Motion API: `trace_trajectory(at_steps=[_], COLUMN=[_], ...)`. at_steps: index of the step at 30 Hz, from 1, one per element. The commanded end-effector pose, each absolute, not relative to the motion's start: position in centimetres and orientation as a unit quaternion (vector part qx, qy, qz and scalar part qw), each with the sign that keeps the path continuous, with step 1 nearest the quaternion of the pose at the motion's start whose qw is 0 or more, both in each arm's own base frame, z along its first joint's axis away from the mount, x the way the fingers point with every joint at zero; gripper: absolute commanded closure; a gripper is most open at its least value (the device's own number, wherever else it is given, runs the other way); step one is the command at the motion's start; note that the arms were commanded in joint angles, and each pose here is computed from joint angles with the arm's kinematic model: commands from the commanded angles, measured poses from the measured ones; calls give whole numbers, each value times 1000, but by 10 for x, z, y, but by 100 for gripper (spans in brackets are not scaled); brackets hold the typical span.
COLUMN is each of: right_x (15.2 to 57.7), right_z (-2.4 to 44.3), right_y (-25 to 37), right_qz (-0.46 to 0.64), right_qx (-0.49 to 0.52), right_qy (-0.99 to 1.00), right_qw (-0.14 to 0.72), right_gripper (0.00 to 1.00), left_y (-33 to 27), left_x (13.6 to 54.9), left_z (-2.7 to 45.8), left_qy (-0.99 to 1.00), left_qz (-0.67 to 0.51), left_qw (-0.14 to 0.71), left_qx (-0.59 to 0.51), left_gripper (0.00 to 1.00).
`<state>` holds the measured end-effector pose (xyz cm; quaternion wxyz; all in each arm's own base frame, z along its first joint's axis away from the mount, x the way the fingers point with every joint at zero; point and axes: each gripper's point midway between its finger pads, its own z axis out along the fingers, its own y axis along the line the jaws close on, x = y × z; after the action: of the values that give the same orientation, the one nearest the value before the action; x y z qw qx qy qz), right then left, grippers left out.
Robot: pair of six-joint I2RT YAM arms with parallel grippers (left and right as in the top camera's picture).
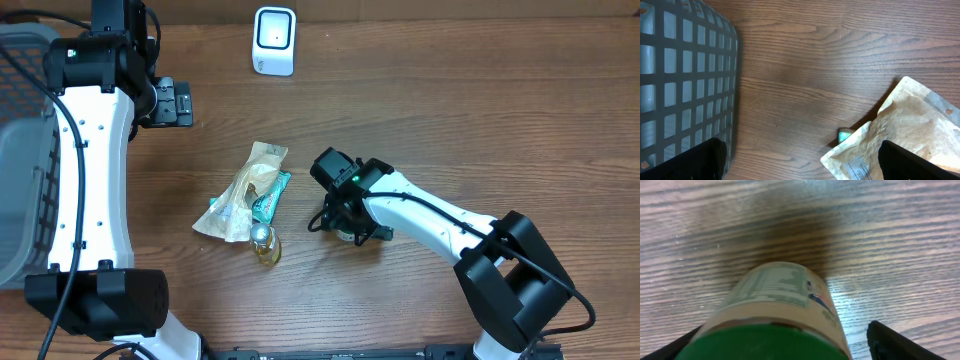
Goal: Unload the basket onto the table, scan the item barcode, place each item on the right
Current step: 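Close the right gripper around the green-capped jar, then lift and tilt the green-capped jar with the right gripper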
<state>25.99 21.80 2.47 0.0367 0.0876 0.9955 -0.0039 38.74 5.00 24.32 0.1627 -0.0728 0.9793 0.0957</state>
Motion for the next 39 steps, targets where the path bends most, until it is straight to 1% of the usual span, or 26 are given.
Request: trace_trajectory(at_steps=[1,2,6,8,16,18,21,28,30,33,35,37,39], right_x=[271,271,271,271,271,271,269,272,272,270,265,258,250], right_z=[32,32,32,32,32,32,33,64,76,94,106,116,125], right_y=[224,224,224,224,224,224,221,202,201,204,213,228,242], right_qz=[5,5,4,4,4,4,-1,-11,1,34,75,134,189], right_qx=[93,93,93,93,93,93,95,119,110,115,118,95,75], right_qy=[994,994,994,994,994,994,994,993,994,993,989,983,972], right_qw=[52,51,51,51,51,50,46,23,11,-16,-46,-80,-114], right_gripper=[21,23,25,32,31,33,33,40,43,52,65,74,75], left_y=[51,51,51,51,51,51,51,51,51,51,51,51,51], left_x=[389,389,389,389,389,389,389,389,389,389,389,389,389], left_z=[247,247,247,247,247,247,247,247,247,247,247,247,247], left_qy=[978,978,978,978,978,978,978,978,978,978,978,978,978], left_qz=[101,101,101,101,101,101,101,101,101,101,101,101,101], left_qw=[168,168,168,168,168,168,168,168,168,168,168,168,168], left_qx=[-69,-69,-70,-70,-70,-70,-70,-70,-70,-70,-70,-70,-70], left_gripper=[0,0,0,0,0,0,0,0,1,1,0,1,0])
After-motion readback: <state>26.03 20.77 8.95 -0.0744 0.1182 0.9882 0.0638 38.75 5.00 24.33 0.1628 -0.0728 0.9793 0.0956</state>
